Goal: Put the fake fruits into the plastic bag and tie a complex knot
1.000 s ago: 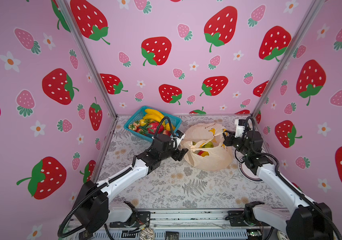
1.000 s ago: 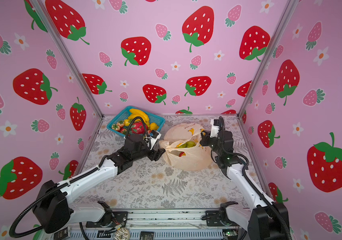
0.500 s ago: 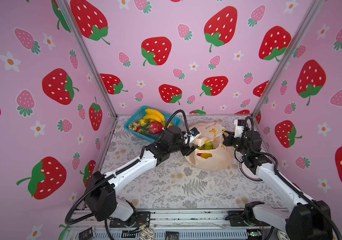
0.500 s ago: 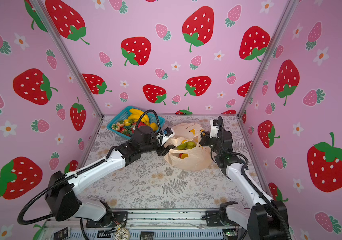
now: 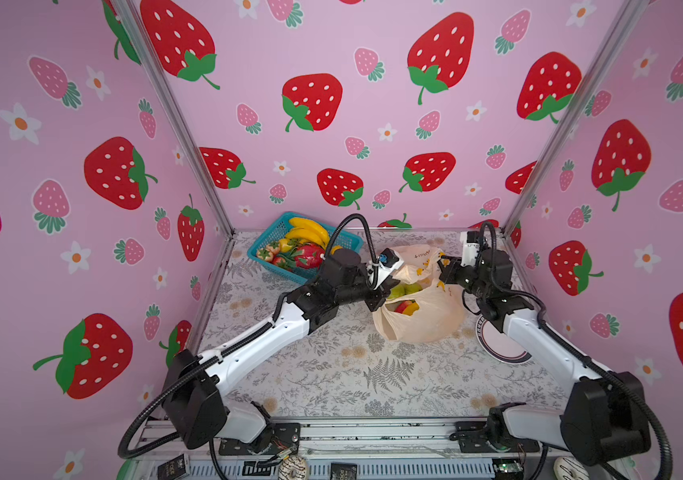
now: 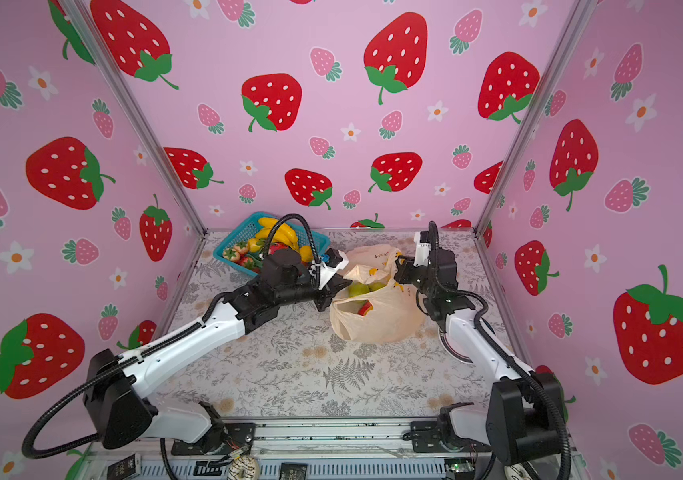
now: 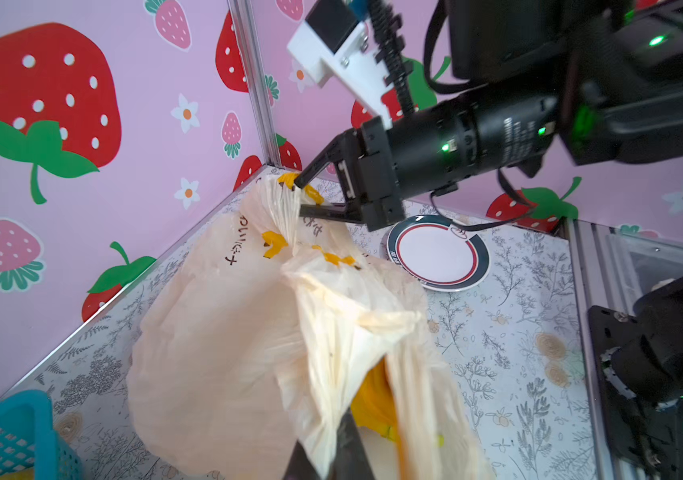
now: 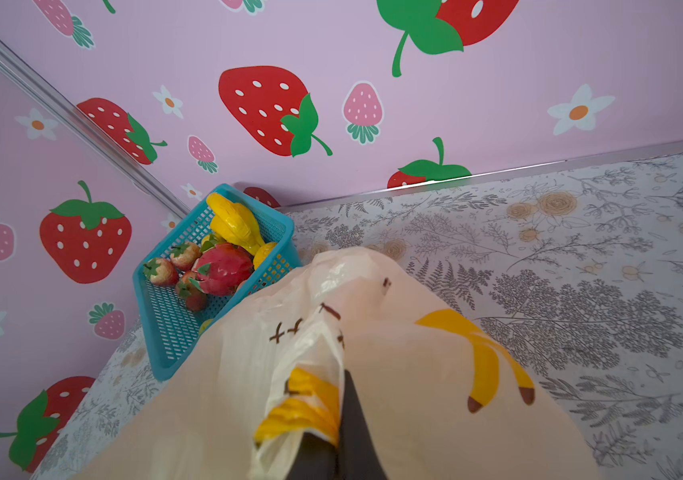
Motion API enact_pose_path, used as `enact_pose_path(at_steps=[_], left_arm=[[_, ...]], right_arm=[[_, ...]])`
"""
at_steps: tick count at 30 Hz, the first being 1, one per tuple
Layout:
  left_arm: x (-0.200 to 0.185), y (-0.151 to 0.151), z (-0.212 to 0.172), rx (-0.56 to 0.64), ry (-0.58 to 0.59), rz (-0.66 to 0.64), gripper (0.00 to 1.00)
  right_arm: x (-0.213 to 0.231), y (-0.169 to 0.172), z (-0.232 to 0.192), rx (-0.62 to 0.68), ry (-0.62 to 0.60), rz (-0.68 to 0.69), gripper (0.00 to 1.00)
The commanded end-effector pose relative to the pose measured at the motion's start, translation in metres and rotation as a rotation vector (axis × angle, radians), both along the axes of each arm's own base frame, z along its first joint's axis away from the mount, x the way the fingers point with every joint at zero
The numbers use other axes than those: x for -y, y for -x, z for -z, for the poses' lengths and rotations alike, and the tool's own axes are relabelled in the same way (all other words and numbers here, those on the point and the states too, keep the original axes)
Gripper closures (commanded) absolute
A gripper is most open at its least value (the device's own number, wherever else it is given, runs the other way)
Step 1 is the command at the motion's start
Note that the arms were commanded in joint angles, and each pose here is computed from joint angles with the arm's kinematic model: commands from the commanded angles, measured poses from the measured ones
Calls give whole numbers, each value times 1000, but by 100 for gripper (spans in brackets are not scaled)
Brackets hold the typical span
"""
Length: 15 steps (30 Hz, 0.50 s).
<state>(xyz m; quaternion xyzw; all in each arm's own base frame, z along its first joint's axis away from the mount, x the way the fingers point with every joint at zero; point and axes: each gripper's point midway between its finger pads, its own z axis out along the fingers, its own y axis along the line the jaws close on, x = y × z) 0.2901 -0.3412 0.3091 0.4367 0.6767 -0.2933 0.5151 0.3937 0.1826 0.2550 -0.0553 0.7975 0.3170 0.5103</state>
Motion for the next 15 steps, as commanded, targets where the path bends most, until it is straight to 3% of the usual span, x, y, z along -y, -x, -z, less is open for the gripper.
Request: enact_pose_path(at_steps=[1,3,5,9,11,15], left_arm=[[-12,18,-44,-39,192,-28,100],[-22,23,-54,-69,269,-72,100],[-36,20,-59,-103,352,-157,100],[-62,8,-57,-174,460,-328,100],[-65,6,-51,-203,479,-355,100],[-67,3,-40,-248,462,-392,100]], right_arm=[[-46,-13,-24,22,-66,-104,100],[-80,-21,-27,13,-72,-182,100],[-109,-26,-25,-10,-69,-261,93],[-132,-35,-31,-13,2,-318,68],[-126,-37,-35,5,91,-287,51],[-86,-30,-48,96,289,-128,28]])
